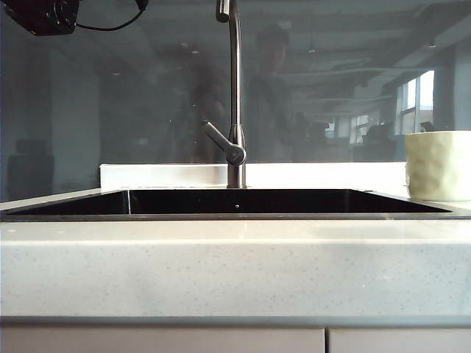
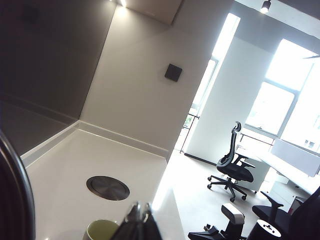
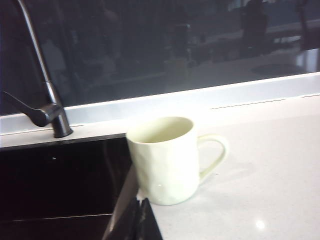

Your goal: Pick up the mug next to the sink, go to the faucet to get some water, pour the water into the sink, and finally put the mug back to its place.

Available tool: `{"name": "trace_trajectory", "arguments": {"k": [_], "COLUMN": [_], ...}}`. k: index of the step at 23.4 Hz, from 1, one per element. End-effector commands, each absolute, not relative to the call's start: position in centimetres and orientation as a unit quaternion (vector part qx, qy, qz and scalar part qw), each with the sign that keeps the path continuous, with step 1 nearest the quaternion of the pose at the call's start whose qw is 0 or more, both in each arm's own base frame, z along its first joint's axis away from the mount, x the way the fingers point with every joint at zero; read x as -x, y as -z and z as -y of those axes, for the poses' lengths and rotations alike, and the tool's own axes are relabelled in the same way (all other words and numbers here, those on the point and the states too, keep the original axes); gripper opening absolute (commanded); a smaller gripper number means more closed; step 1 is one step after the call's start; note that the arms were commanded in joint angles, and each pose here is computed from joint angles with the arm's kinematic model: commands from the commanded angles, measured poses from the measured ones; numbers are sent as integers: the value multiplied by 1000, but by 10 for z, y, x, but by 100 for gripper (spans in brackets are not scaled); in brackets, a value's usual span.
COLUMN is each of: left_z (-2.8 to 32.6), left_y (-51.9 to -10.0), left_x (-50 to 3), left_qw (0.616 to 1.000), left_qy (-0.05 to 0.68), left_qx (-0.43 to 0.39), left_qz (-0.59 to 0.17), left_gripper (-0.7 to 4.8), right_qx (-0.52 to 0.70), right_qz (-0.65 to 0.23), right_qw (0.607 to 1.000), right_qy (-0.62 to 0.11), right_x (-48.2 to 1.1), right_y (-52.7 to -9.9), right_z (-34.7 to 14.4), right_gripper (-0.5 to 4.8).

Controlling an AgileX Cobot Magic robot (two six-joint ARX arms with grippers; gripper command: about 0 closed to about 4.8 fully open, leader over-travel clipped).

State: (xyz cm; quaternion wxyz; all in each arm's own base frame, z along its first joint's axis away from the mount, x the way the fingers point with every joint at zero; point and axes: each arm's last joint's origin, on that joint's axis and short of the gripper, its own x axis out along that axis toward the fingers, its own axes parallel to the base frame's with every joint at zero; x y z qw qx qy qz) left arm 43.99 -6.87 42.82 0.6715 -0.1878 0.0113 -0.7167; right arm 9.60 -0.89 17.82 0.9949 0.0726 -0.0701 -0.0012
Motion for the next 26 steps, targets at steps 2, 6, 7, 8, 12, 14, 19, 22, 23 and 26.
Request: {"name": "trace_trajectory", "arguments": {"k": [2, 6, 7, 8, 12, 14, 19, 22, 23, 26], "left_z": [68, 68, 68, 68, 68, 68, 65, 59, 60, 62], "left_y": [-433, -433, -433, -433, -433, -433, -430, -431, -433, -442], "left_x": [-434, -435, -435, -435, -435, -435, -435, -438, -436, -410], "left_qw": [672, 672, 672, 672, 672, 672, 679, 687, 692, 757], "left_qy": [721, 721, 721, 721, 721, 721, 725, 712, 711, 648], "left_qx": [169, 170, 170, 170, 170, 170, 114, 136, 121, 88], "left_qz": [12, 10, 10, 10, 10, 10, -12, -53, -40, 0], "left_gripper": [-5, -5, -5, -5, -5, -5, -5, -5, -5, -5], "right_qx": [-65, -65, -65, -65, -65, -65, -65, -65, -65, -65], "right_qz": [78, 78, 78, 78, 78, 78, 78, 78, 78, 78], "right_qw": [995, 995, 995, 995, 995, 995, 995, 995, 995, 995], "right_qy": [6, 4, 4, 4, 4, 4, 4, 4, 4, 4], "right_x": [-96, -96, -96, -96, -96, -96, -96, -96, -96, -96], "right_y": [-179, -179, -179, -179, -179, -179, -179, -179, -179, -179], "right_z": [9, 9, 9, 9, 9, 9, 9, 9, 9, 9], "right_gripper": [-3, -2, -1, -1, -1, -1, -1, -1, -1, -1]}}
